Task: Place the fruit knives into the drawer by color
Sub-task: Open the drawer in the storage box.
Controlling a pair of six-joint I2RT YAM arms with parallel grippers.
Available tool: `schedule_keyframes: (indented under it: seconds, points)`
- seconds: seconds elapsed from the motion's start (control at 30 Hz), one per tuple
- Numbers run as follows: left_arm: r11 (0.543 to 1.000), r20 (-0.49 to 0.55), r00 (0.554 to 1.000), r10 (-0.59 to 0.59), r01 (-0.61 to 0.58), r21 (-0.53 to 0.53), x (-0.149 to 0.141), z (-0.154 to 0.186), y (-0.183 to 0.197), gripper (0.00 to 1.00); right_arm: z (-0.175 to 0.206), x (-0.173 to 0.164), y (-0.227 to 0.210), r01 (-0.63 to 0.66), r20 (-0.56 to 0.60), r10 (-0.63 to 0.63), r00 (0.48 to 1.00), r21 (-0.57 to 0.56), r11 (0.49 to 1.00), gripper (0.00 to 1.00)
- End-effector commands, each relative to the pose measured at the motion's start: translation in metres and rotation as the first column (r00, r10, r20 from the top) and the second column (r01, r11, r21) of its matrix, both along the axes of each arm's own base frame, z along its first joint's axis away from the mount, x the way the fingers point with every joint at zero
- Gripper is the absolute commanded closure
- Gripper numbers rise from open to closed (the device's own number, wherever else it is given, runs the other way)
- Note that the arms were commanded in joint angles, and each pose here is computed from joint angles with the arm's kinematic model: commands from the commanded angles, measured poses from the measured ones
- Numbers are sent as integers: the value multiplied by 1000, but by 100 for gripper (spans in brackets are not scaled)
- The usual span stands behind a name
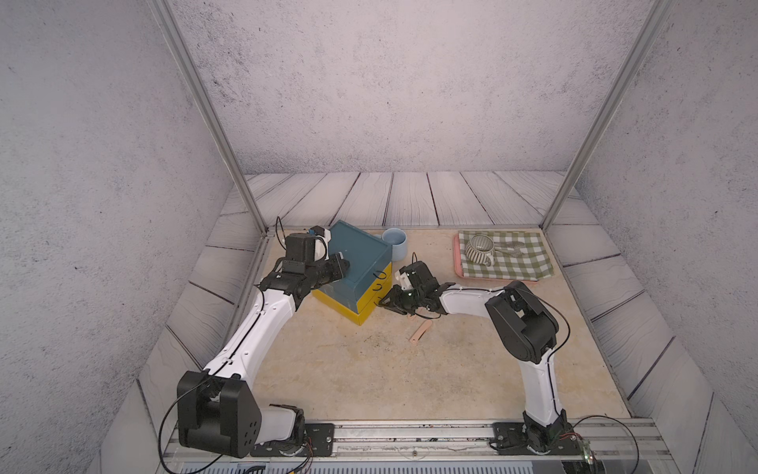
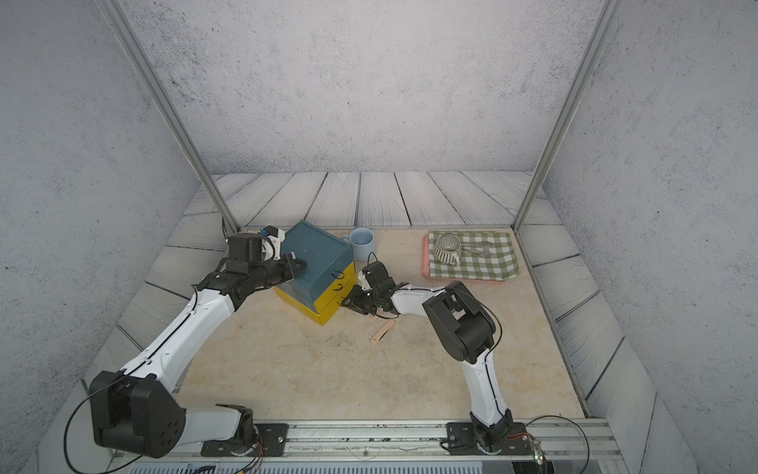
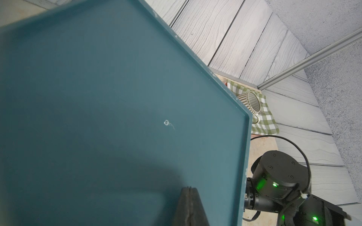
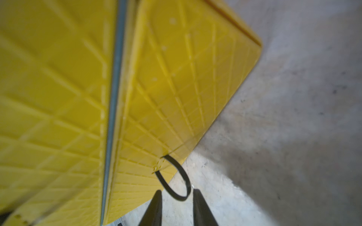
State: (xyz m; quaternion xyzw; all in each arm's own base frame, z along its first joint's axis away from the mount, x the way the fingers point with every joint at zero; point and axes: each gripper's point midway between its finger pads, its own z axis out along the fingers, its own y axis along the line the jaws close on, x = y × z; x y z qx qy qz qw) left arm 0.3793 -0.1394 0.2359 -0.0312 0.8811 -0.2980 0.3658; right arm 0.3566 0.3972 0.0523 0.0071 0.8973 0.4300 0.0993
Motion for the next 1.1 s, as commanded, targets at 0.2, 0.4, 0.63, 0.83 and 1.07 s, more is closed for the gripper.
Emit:
schedule_keyframes:
  seconds: [0.2, 0.4, 0.63, 0.83, 1.07]
  points:
    - [996, -225, 974, 37, -18, 85, -23, -61, 14, 100, -11, 7, 8, -5, -20, 5, 1000, 10, 1000, 80]
    - [996, -223, 974, 38, -19, 85, -22, -60, 14, 100, -11, 4, 3, 3, -17, -3, 1000, 2, 1000, 92]
    - [996, -219, 975, 34, -17, 82, -22, -59, 13, 100, -9, -6, -14, 25, -12, -26, 1000, -17, 1000, 96]
    - [997, -218, 975, 35, -18, 79, -22, -58, 13, 100, -5, -17, -34, 42, -3, -42, 999, -49, 998, 96]
    - [997, -213, 976, 33, -18, 74, -22, -57, 13, 100, -11, -33, -62, 61, -14, -63, 998, -104, 993, 96]
